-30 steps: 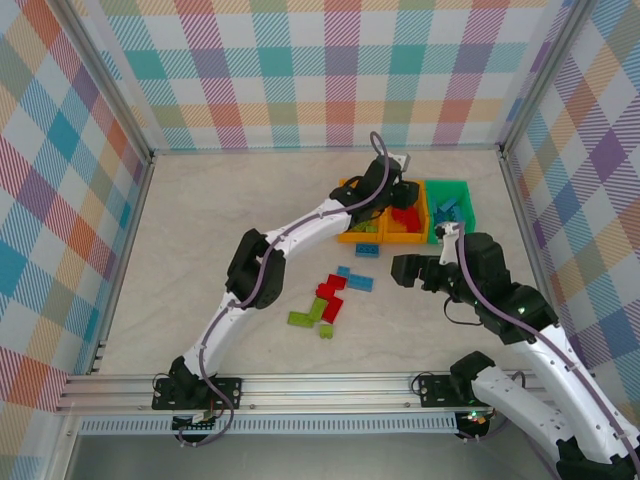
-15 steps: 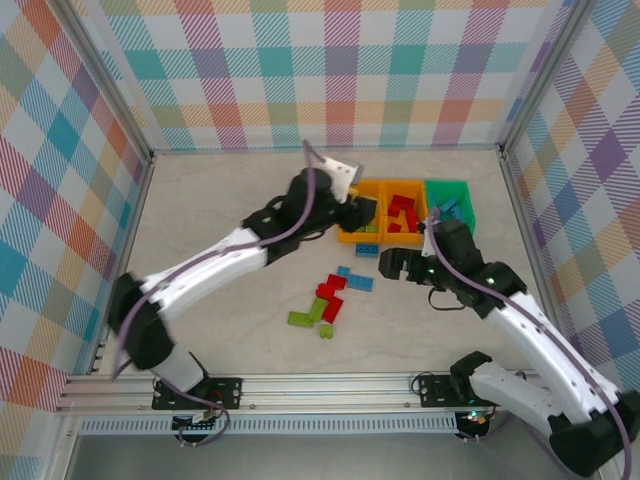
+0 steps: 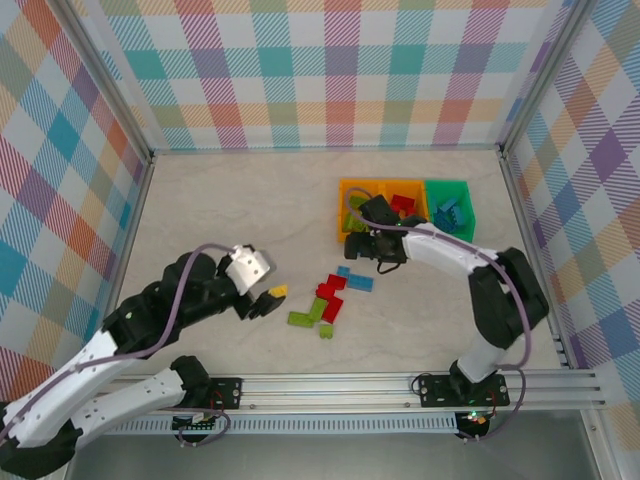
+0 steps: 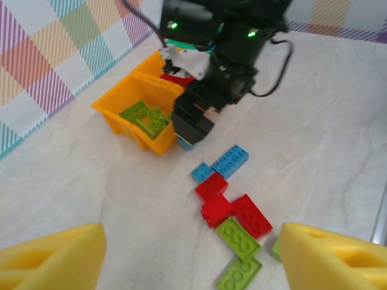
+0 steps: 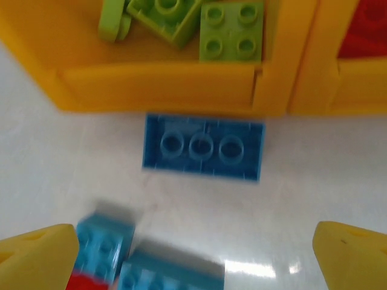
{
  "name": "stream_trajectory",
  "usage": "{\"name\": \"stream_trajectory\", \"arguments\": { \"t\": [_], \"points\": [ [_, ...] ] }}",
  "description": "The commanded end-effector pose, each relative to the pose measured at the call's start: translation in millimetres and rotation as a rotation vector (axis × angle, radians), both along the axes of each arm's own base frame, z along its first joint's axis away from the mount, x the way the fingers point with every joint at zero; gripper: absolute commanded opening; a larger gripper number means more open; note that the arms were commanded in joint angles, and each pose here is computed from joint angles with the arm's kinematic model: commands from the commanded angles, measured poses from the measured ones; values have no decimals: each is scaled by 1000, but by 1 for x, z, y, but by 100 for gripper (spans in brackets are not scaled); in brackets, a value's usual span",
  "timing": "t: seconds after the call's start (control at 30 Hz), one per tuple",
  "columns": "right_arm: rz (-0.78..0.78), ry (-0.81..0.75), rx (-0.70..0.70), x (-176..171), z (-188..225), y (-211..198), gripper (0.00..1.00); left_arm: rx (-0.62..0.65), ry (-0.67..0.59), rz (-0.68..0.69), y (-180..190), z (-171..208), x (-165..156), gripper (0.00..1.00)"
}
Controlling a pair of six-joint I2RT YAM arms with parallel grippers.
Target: Sort the legos into containers by color
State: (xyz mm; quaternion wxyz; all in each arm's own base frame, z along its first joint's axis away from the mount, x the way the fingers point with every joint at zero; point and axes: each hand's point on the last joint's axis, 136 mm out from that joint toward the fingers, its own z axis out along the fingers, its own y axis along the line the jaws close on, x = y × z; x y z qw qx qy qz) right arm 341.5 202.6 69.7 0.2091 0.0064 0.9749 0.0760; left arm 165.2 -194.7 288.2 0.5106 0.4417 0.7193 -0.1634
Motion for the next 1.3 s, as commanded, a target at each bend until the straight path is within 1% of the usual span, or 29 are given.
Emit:
{"name": "stream_trajectory", "arguments": {
  "t": [0.0, 0.07, 0.17, 0.37, 0.4, 0.47, 0.57, 0.73, 0.83, 0.93, 1.0, 1.13, 1.27],
  "points": [
    [-45, -88, -37, 32, -4, 4, 100, 108, -53, -138, 2, -25, -19, 93],
    [-50, -86, -48, 39, -15, 7, 100, 104, -70, -196, -3, -30, -26, 100],
    [-60, -61, -65, 44, -32, 9, 97, 127, -72, -235, -8, -41, -27, 100],
    [-89, -47, -68, 39, -44, 6, 76, 182, -32, -247, -11, -60, -25, 100],
    [-87, -49, -65, 37, -44, 5, 73, 183, -30, -249, -12, -61, -25, 100],
    [-78, -50, -56, 32, -41, 4, 61, 185, -28, -254, -13, -63, -24, 100],
    [-74, -61, -36, 22, -34, 0, 51, 191, -31, -260, -14, -65, -24, 100],
    [-98, -93, 12, -4, -6, -16, 49, 197, -46, -263, -13, -64, -24, 100],
    [-124, -166, 13, -16, 23, -35, 48, 181, -58, -272, -14, -63, -24, 100],
    [-167, -246, -1, -18, 54, -62, 48, 181, -54, -271, -15, -64, -22, 100],
    [-208, -304, 2, -11, 74, -83, 48, 181, -48, -269, -14, -65, -21, 100],
    [-300, -378, -9, 20, 102, -133, 49, 171, -43, -272, -14, -64, -22, 100],
    [-386, -363, 13, 53, 104, -175, 49, 169, -35, -260, -11, -67, -21, 100]
  ]
}}
